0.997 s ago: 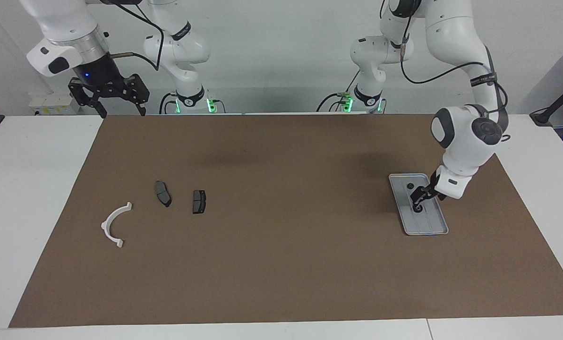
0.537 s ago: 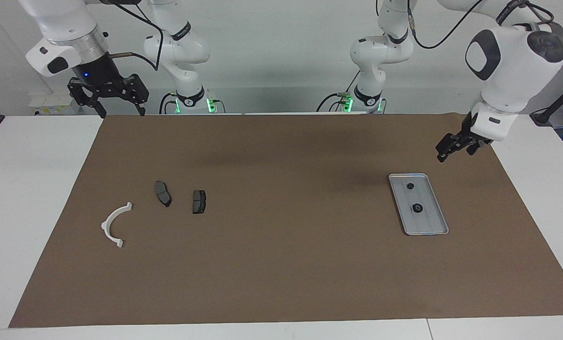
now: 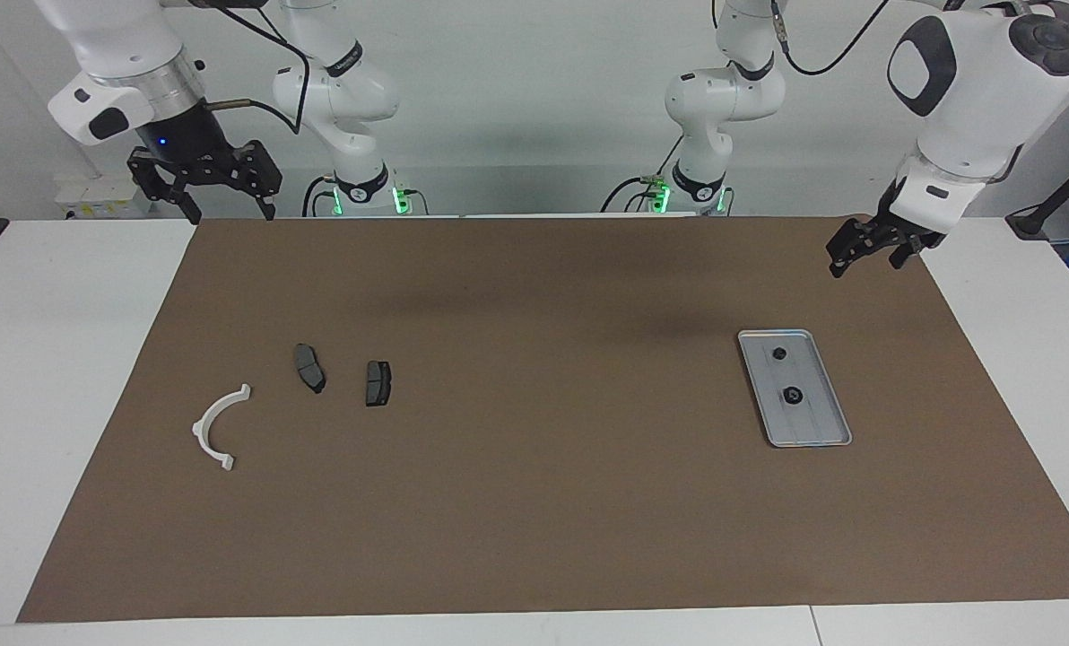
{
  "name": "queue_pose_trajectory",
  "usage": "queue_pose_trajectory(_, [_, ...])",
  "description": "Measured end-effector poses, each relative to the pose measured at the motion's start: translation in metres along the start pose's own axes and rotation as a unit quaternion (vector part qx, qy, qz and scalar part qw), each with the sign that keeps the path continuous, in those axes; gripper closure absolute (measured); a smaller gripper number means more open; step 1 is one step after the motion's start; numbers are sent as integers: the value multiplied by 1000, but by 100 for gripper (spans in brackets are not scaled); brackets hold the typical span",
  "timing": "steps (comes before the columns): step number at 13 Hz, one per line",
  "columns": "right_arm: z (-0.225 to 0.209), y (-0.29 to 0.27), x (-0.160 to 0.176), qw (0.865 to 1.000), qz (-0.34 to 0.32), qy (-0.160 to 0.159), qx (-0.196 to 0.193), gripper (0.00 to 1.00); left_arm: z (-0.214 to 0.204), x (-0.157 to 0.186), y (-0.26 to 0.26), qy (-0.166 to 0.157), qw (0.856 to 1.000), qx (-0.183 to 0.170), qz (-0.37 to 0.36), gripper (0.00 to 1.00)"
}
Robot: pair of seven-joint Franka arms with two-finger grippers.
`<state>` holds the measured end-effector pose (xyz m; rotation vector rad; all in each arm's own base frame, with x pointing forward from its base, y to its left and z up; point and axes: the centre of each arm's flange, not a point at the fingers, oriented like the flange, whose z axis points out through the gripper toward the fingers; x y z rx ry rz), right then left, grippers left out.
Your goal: Pick bearing gear from pile to tray
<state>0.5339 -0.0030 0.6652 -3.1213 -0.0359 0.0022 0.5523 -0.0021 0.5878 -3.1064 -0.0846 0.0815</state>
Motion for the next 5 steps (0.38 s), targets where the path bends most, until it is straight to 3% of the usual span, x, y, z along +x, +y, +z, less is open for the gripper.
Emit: queue_pose_trajectory(5, [-1, 0, -1, 1000, 0, 1, 0, 0, -18, -17, 3, -2, 1000, 1, 6, 0])
